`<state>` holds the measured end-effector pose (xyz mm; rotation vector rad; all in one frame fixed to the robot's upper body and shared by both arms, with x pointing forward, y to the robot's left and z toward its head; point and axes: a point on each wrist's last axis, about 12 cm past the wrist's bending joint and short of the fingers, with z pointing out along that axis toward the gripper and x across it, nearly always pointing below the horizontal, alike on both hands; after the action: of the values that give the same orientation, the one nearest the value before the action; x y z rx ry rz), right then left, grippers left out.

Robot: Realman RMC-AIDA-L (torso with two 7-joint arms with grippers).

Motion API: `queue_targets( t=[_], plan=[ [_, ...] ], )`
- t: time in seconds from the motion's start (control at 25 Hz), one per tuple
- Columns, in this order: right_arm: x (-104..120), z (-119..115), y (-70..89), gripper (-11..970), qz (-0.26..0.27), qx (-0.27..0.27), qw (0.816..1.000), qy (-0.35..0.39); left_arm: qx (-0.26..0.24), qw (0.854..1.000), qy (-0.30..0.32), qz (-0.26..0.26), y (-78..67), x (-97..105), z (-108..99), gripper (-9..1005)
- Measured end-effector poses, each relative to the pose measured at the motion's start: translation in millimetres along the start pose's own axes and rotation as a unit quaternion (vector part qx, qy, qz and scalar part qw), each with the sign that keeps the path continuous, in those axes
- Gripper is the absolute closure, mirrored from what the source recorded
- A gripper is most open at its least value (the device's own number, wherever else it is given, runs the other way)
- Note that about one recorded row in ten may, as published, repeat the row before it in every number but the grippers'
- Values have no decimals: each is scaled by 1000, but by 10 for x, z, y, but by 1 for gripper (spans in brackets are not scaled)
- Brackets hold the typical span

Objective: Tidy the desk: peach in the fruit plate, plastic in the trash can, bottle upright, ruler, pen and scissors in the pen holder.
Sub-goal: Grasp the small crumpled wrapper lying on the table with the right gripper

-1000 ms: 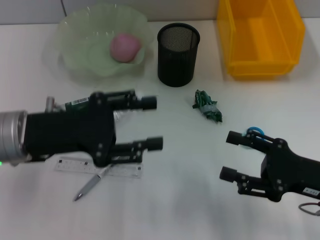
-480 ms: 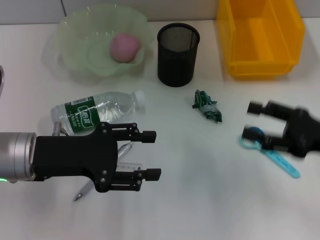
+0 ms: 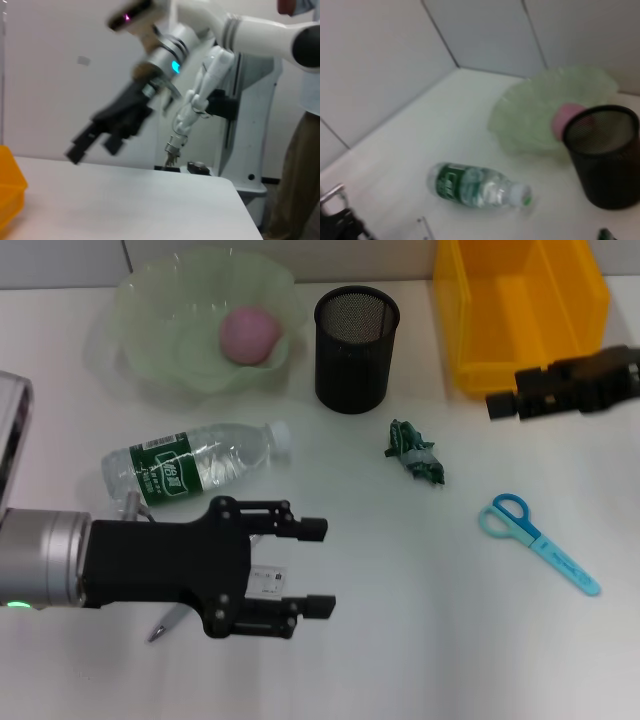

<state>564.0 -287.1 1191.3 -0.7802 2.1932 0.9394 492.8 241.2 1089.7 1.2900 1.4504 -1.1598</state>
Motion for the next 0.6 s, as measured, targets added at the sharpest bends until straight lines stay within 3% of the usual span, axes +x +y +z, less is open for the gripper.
queue_targets(
  t=[0.2,0.28,0.6],
  plan=[
    [-354,178,-46,141,41,21,997,68,14,1000,12,-2,-25,30,58,292],
    [-462,351,-68,141,57,39,991,116,18,1000,15,-4,-43,47,78,292],
    [-624,789,-29,140,40,107,976,188,20,1000,13,2,-46,44,90,292]
  ],
)
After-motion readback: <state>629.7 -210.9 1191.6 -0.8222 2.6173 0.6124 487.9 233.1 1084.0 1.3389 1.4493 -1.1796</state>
